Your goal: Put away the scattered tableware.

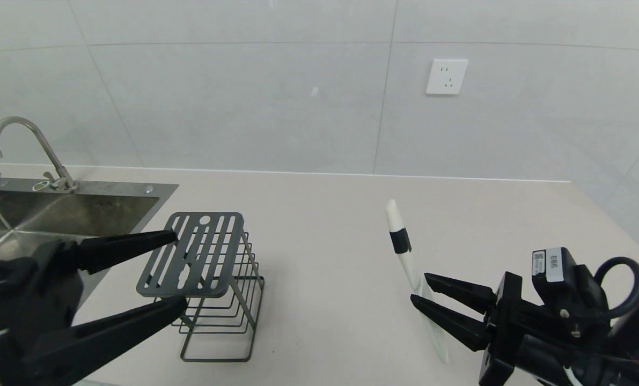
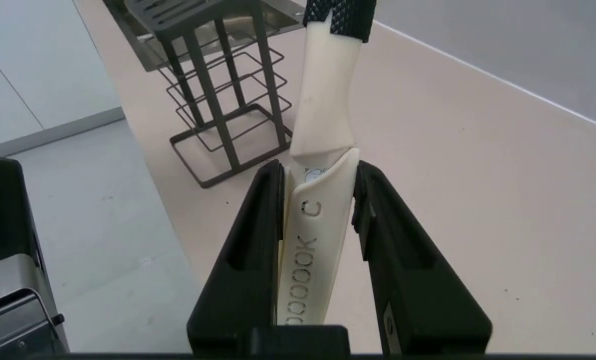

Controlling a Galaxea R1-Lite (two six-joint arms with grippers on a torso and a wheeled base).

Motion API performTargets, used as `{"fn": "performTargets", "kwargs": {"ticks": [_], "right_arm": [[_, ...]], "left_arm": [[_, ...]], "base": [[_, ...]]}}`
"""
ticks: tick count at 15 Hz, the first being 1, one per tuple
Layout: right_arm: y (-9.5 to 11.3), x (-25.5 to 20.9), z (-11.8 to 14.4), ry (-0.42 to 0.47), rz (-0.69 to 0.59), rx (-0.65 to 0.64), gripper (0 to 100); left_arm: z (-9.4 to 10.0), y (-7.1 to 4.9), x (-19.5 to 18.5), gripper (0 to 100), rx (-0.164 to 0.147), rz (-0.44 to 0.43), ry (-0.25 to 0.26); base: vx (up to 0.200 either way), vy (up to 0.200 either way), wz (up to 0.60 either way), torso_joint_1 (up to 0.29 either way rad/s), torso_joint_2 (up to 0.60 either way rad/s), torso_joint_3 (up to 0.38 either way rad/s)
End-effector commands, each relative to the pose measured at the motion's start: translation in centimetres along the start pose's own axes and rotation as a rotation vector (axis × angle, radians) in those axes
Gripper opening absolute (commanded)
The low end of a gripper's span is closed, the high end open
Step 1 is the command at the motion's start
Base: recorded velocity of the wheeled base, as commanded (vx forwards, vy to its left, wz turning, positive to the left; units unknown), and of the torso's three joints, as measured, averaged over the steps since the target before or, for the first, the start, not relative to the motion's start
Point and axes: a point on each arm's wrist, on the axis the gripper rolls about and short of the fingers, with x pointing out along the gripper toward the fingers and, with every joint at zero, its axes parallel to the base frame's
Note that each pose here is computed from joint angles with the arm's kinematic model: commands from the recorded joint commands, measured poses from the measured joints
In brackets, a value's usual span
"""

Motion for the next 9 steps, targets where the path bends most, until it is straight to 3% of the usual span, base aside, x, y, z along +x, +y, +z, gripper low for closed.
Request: {"fn": "performTargets", "kwargs": {"ticks": [1,3,6,9], "right_arm": [[-0.2,0.5,-0.3,0.011,-0.005,0.004,0],[-0.8,0.5,-0.2,0.008,-0.033,0.006,0],[-1.5,0.6,-0.1,-0.001,-0.061,0.008,0],[-1.7,0.6,0.0,-0.004,-0.07,0.007,0]], "left_arm": [[0.3,1.8,5.3,100,-0.079,-0.026,0.098],[0.4,2.2,8.8,100,-0.088,-0.014,0.137],[0.2,1.7,13.6,100,-0.115,-0.05,0.18],[0.2,1.3,15.9,100,-0.125,-0.053,0.158]], "base": [[0.0,0.0,0.0,0.0,0.0,0.0],[0.0,0.0,0.0,0.0,0.0,0.0],[0.0,0.0,0.0,0.0,0.0,0.0],[0.0,0.0,0.0,0.0,0.0,0.0]]}}
